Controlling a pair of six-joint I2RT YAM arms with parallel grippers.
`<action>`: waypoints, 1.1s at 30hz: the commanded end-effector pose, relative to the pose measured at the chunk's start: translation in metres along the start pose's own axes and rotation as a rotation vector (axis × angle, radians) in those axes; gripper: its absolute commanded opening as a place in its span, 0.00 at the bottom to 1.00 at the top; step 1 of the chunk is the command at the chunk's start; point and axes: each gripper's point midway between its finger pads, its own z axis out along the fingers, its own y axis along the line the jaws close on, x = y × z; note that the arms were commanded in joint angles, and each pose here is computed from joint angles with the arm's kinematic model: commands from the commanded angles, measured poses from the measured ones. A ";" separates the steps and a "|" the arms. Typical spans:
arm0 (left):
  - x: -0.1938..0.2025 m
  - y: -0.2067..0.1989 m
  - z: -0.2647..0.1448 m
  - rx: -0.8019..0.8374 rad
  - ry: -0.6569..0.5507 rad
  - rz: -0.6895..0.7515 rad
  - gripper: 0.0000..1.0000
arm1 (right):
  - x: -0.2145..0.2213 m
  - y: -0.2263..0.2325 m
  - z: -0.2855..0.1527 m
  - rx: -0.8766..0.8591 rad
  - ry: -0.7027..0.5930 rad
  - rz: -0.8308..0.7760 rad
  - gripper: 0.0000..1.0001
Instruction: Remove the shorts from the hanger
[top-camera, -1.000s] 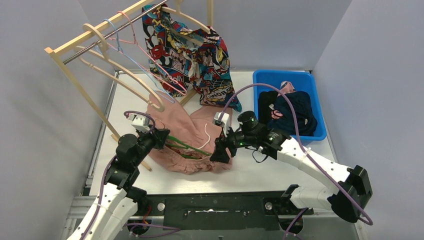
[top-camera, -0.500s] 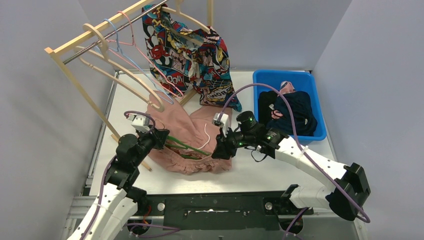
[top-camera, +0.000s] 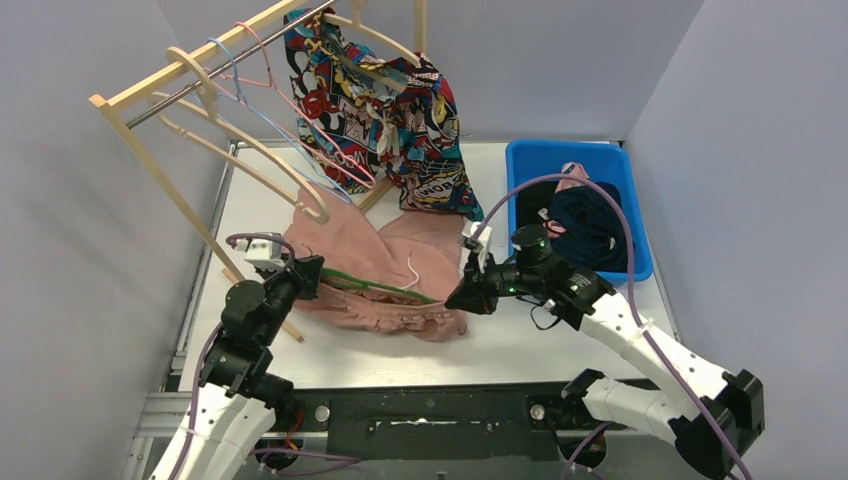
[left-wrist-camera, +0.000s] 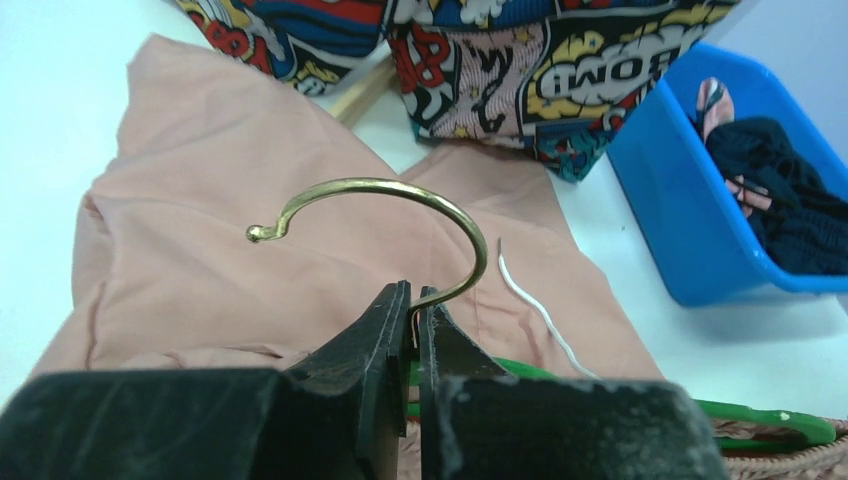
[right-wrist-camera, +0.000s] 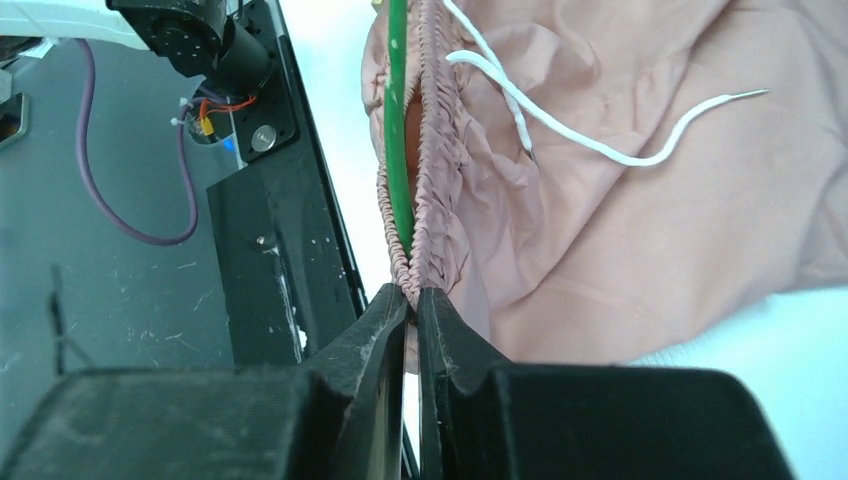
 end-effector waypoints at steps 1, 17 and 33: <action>-0.043 0.015 -0.011 -0.112 -0.170 -0.005 0.00 | -0.007 0.014 -0.022 -0.027 -0.061 -0.049 0.00; -0.050 0.011 -0.016 -0.088 -0.207 -0.012 0.00 | 0.052 -0.023 0.028 -0.019 0.166 0.028 0.11; -0.033 -0.002 -0.004 -0.012 -0.119 0.013 0.00 | -0.029 0.012 0.036 -0.067 -0.099 -0.135 0.66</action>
